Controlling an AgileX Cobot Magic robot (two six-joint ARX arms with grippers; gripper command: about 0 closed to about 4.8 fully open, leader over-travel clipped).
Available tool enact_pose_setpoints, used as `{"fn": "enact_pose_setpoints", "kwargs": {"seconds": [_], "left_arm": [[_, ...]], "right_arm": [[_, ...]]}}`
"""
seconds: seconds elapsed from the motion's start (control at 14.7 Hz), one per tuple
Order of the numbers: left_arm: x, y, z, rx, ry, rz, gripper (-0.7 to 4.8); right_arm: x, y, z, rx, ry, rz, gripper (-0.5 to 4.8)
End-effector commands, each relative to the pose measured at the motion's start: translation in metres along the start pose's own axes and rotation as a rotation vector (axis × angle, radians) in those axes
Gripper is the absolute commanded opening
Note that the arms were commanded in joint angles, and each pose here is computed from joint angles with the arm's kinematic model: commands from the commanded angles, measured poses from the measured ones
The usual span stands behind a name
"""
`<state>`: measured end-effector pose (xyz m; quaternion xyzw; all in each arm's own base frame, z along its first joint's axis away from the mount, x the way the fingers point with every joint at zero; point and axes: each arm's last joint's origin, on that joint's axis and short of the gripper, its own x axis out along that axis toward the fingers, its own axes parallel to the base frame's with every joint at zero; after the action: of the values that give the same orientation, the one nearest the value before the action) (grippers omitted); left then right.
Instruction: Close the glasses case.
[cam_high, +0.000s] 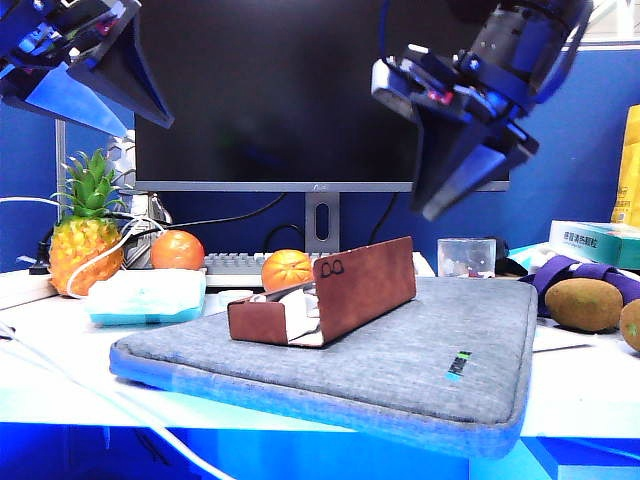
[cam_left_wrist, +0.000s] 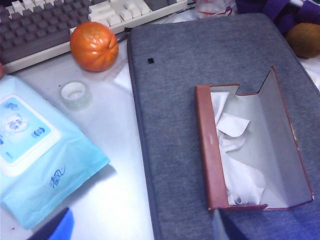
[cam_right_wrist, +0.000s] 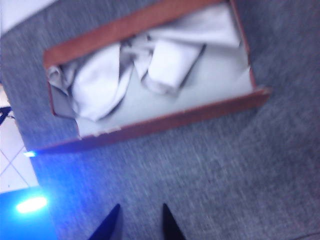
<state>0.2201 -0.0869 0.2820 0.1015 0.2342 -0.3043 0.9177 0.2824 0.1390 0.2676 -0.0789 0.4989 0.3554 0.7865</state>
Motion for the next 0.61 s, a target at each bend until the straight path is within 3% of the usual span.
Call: {"fn": "enact_pose_setpoints", "kwargs": {"seconds": [0.07,0.61], "left_arm": [[-0.001,0.000,0.002,0.006,-0.010,-0.003,3.72],[-0.001,0.000,0.002,0.006,-0.010,-0.003,3.71]], "right_arm": [[0.009,-0.002,0.003,-0.010,-0.027,0.048,1.09],[0.050,-0.014,0.016,0.011,-0.078,0.120,1.09]]}}
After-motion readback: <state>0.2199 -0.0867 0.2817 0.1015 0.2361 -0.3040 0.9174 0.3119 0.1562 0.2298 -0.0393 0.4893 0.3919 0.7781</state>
